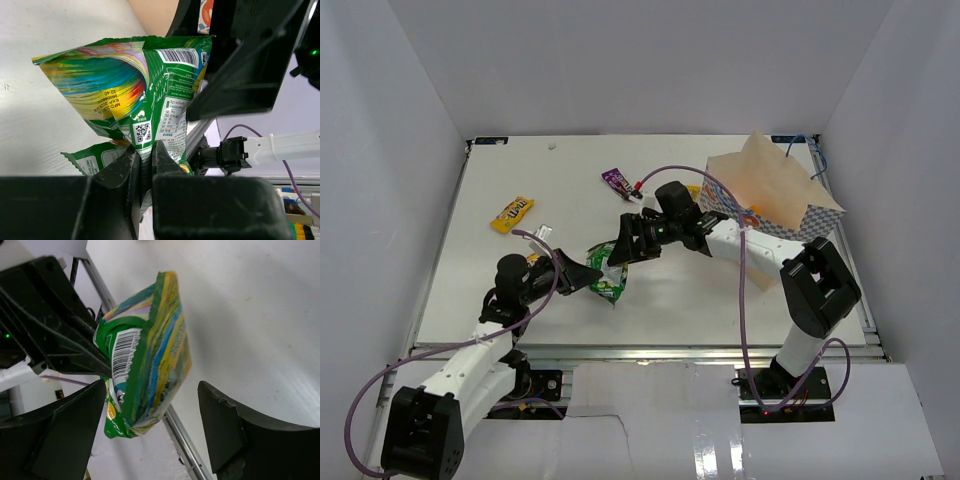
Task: Place the snacks into the paper bag
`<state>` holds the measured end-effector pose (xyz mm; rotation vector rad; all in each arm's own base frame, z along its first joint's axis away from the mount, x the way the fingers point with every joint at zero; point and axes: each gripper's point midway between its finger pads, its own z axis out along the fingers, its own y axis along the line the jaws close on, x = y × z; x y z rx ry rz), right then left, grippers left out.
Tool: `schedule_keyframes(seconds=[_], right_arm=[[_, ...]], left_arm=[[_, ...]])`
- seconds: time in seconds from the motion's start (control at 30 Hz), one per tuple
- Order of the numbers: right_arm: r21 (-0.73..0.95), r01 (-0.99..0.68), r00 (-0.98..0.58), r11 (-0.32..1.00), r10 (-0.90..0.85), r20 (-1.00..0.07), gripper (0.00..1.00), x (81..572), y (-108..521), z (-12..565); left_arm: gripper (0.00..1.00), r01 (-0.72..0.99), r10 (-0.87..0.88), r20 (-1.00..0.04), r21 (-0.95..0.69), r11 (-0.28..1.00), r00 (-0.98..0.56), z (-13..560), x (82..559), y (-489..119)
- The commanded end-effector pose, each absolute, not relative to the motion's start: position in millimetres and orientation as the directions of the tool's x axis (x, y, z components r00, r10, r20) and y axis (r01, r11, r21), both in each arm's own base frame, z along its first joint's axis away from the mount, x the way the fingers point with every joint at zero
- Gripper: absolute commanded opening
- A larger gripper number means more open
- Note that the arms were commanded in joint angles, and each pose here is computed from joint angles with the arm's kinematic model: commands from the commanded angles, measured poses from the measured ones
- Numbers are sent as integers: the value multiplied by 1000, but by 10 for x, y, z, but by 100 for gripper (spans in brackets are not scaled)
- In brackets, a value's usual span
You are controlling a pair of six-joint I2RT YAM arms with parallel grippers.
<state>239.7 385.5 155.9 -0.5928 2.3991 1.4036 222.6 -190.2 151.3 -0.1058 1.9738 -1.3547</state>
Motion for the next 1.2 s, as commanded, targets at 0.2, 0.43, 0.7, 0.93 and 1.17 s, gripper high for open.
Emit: schedule_keyframes(seconds=[0.2, 0.43, 0.7, 0.93, 1.17], right_arm=[[766, -594, -804, 244, -211, -556, 49, 2170, 4046, 1982], [682, -713, -700, 162, -217, -681, 30, 2220, 4099, 2270], [431, -901, -428, 47, -255, -867, 14, 2233, 4037, 2709], [158, -978, -123, -137, -237, -964, 8, 2070, 3823, 3142], [-159, -985, 170, -72, -191, -967, 8, 2328, 3536, 3728]], left_arm=[[9, 389, -463, -535, -840, 377, -706, 1765, 2123, -1940], [27, 397, -458, -530, -844, 359, -713, 1812, 2089, -1962], [66, 506, -457, -614, -789, 348, -644, 2188, 2084, -1966], [70, 593, -445, -765, -643, 484, -466, 2690, 2177, -1813], [77, 484, -395, -844, -533, 695, -363, 2859, 2203, -1460]])
